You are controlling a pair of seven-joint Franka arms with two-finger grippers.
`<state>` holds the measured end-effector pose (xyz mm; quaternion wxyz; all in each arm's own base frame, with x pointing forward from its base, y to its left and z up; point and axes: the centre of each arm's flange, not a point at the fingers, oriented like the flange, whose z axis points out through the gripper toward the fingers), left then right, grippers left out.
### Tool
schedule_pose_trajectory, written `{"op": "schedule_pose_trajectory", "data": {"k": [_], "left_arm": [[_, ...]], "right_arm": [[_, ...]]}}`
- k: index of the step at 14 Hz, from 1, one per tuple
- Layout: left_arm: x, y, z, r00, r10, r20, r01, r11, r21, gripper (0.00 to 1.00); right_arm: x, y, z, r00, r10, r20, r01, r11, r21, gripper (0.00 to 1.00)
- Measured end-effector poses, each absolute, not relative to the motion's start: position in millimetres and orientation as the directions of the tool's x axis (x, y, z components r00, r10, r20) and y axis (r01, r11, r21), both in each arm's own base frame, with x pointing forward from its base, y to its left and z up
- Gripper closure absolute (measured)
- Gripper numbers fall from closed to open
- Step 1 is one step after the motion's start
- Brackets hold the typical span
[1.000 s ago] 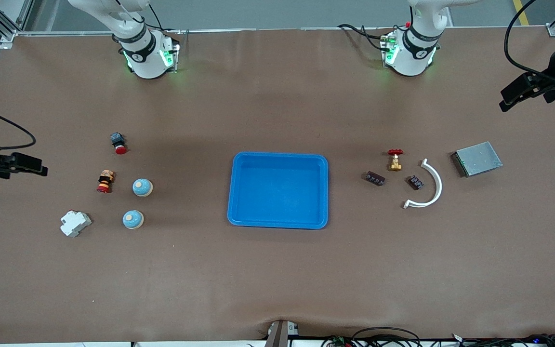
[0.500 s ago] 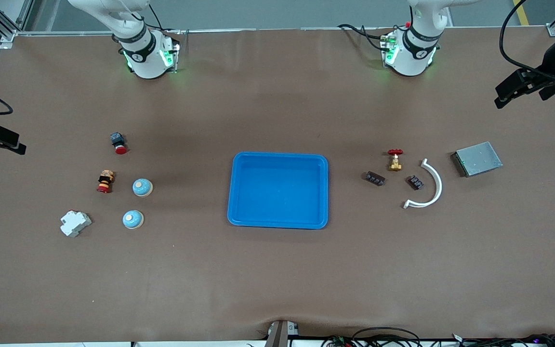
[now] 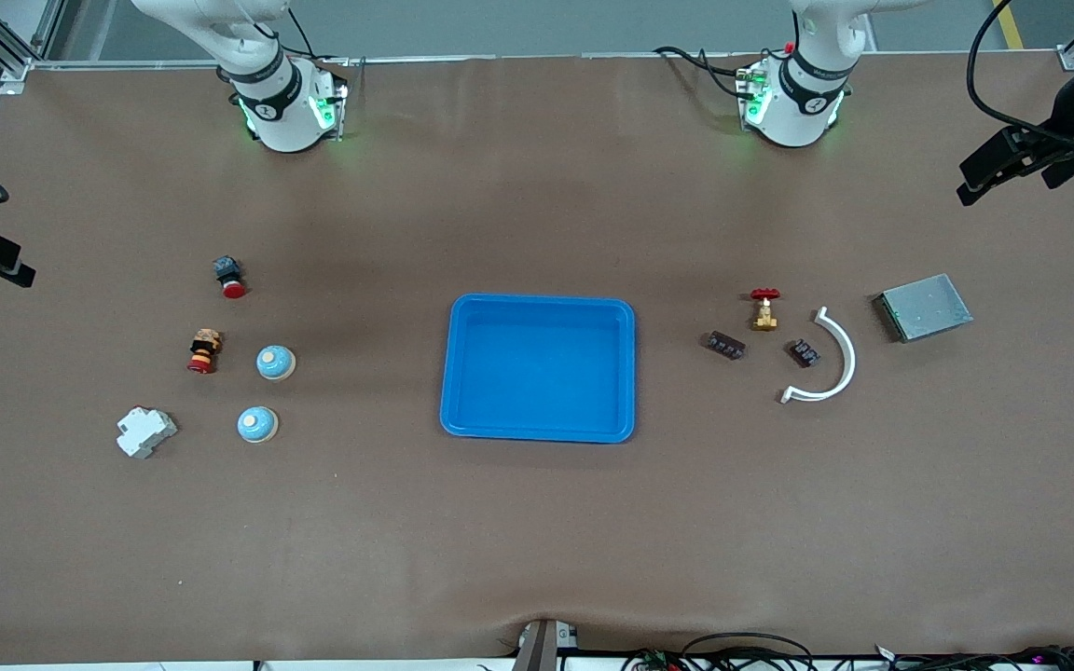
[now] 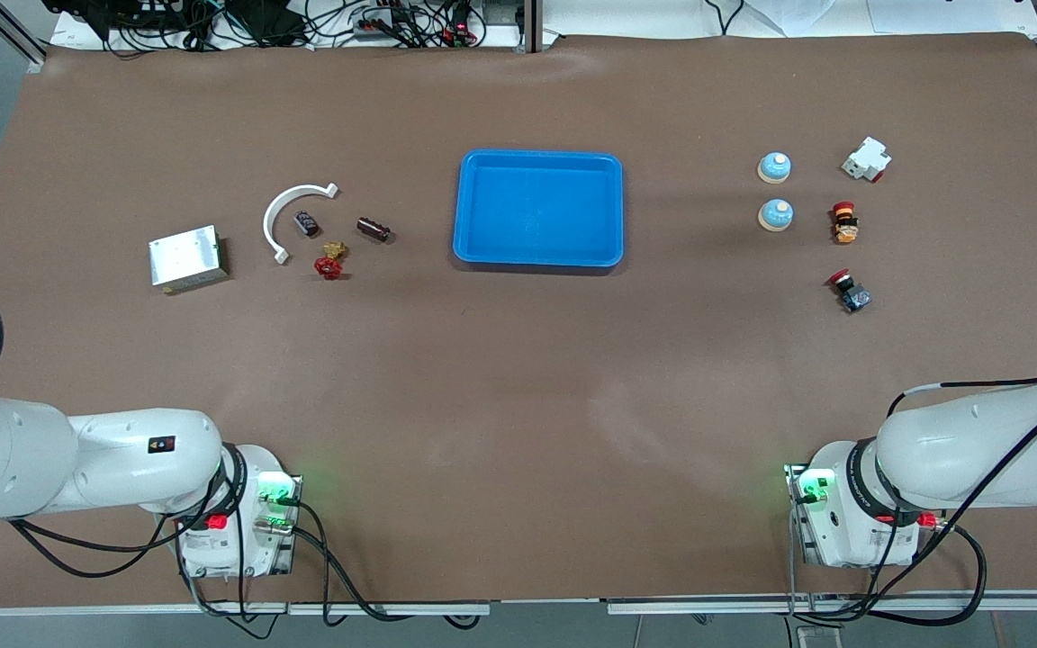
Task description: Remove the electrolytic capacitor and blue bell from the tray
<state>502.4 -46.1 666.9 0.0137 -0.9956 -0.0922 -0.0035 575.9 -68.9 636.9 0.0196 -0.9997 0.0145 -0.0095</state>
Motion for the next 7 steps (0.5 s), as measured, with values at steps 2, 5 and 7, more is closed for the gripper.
{"op": "schedule_pose_trajectory", "data": {"k": [2, 5, 7], "left_arm": [[501.3, -45.9, 666.7, 0.983, 0.182, 0.003, 0.182, -0.983, -0.029, 0.0], [500.9, -42.6, 666.2, 0.984, 0.18, -0.003, 0.18, -0.983, -0.03, 0.0], [500.9, -43.6, 666.3, 0.984, 0.178, -0.003, 0.178, -0.984, -0.03, 0.0]], "right_arm": [[571.8, -68.7, 643.6, 0.999, -0.03, 0.028, -0.029, -0.999, -0.04, 0.0], [568.5, -68.4, 646.3, 0.999, -0.032, 0.022, -0.031, -0.999, -0.041, 0.0], [568.1, -68.2, 645.6, 0.999, -0.032, 0.018, -0.031, -0.999, -0.041, 0.0]]}}
